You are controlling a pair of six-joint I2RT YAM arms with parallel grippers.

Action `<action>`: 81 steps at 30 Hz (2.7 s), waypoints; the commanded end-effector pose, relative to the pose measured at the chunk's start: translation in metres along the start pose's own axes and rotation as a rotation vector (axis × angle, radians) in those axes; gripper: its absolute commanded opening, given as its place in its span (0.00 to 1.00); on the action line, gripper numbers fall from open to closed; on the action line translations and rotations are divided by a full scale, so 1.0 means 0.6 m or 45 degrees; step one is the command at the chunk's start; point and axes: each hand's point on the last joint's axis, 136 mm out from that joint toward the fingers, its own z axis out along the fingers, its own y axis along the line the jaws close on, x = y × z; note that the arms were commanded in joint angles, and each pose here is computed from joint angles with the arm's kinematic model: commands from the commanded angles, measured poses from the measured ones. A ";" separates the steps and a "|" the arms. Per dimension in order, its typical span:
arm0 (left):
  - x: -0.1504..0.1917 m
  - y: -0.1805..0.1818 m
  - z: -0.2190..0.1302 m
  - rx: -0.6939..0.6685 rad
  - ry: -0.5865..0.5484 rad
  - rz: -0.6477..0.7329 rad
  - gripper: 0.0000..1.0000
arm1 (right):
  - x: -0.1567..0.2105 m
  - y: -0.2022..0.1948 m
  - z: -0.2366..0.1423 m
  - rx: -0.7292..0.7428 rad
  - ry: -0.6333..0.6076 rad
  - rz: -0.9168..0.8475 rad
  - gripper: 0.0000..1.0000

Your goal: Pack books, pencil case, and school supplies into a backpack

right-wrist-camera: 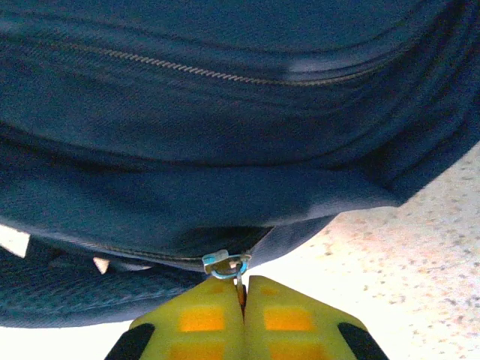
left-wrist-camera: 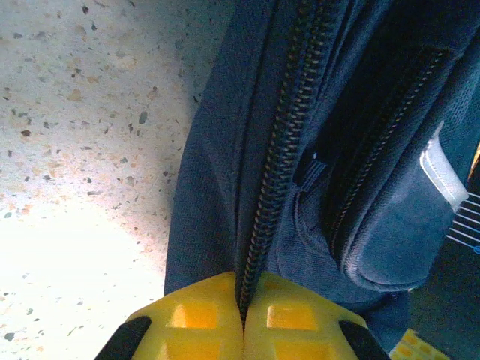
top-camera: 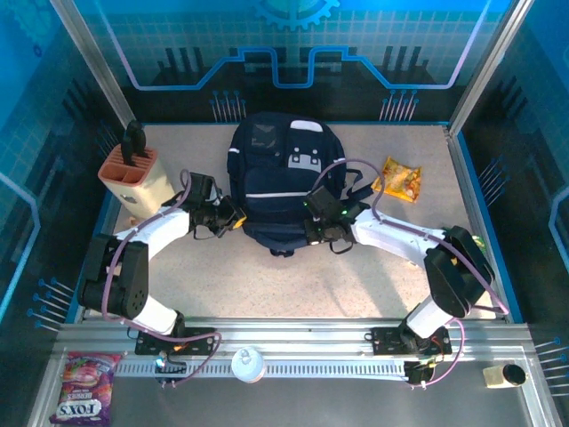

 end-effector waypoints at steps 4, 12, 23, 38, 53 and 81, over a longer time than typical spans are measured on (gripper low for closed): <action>-0.050 0.006 -0.036 -0.060 -0.149 0.068 0.00 | -0.029 -0.072 -0.008 0.097 -0.067 -0.030 0.00; -0.043 -0.024 -0.076 -0.120 -0.166 0.316 0.40 | -0.073 0.027 -0.036 -0.284 -0.168 -0.287 0.00; 0.092 -0.147 -0.049 -0.101 -0.041 1.261 0.68 | -0.069 0.070 -0.054 -0.485 -0.188 -0.402 0.00; 0.196 -0.148 0.065 -0.036 0.309 1.689 0.62 | -0.058 0.057 -0.063 -0.572 -0.215 -0.293 0.00; 0.140 -0.118 0.055 -0.251 0.077 1.746 0.03 | -0.054 -0.091 0.009 -0.063 -0.185 -0.197 0.01; 0.164 -0.172 -0.005 -0.156 0.097 1.856 0.67 | -0.167 -0.159 -0.049 -0.336 -0.345 0.222 0.61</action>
